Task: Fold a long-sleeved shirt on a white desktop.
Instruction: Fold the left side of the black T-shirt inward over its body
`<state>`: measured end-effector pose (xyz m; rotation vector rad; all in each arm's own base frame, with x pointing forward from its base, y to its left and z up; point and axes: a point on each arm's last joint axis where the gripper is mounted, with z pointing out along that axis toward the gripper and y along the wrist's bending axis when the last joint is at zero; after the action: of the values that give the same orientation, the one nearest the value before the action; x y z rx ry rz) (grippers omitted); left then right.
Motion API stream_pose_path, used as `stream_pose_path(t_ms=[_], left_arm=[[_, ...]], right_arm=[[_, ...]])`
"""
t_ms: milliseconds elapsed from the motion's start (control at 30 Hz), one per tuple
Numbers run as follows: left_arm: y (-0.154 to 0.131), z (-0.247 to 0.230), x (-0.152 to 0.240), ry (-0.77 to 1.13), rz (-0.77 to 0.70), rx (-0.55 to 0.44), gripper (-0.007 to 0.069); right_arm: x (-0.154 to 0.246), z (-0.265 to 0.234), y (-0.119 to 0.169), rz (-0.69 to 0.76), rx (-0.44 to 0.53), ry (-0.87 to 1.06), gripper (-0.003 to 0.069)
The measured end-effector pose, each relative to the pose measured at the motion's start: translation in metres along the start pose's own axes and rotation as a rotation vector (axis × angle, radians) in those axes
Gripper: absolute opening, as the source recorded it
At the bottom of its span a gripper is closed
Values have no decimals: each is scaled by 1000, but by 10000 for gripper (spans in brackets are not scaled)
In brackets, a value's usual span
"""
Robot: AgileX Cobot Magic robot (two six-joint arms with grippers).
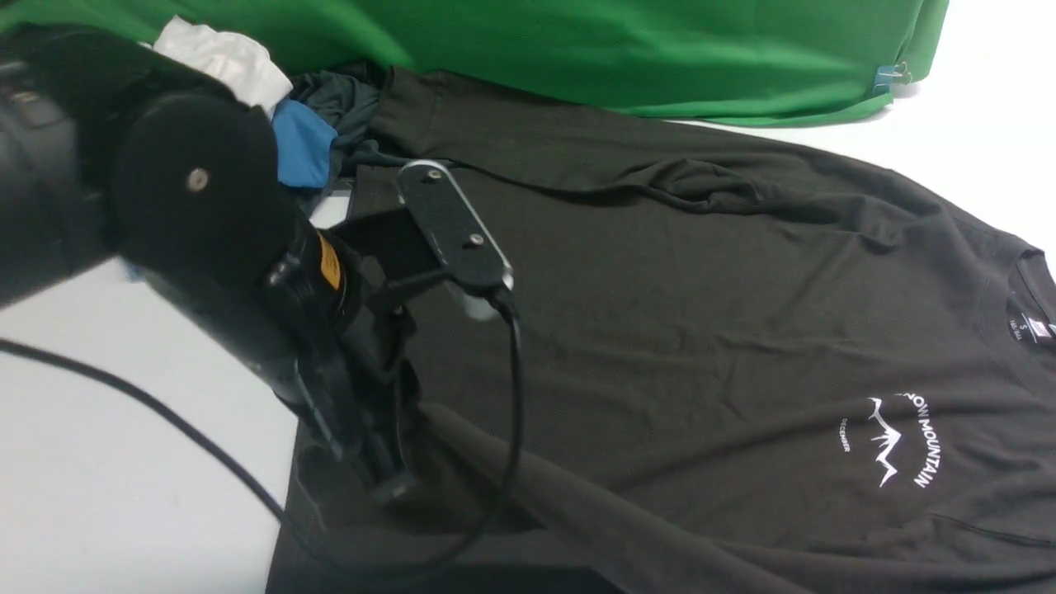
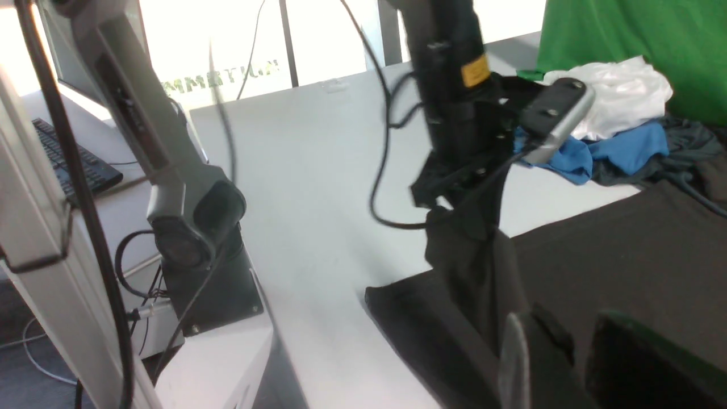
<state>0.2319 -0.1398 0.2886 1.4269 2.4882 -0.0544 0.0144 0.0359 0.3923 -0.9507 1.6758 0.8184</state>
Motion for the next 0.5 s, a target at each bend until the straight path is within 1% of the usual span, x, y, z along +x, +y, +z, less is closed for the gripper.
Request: stream_pose_path(t_ms=[67, 100, 200, 267, 367, 500], left_arm=[[10, 5, 2, 2, -28, -7, 67], [19, 8, 5, -2, -57, -17, 67], [33, 6, 6, -14, -103, -26, 67], [36, 1, 5, -30, -112, -33, 67], [43, -10, -6, -90, -108, -69, 67], [51, -7, -16, -98, -108, -71, 67]], right_arm=[[3, 3, 0, 3, 1, 12, 169], [7, 6, -1, 5, 2, 27, 169], [13, 12, -2, 7, 4, 45, 169], [15, 14, -2, 12, 4, 44, 169], [17, 18, -2, 23, 6, 32, 169], [16, 19, -3, 25, 7, 10, 169]])
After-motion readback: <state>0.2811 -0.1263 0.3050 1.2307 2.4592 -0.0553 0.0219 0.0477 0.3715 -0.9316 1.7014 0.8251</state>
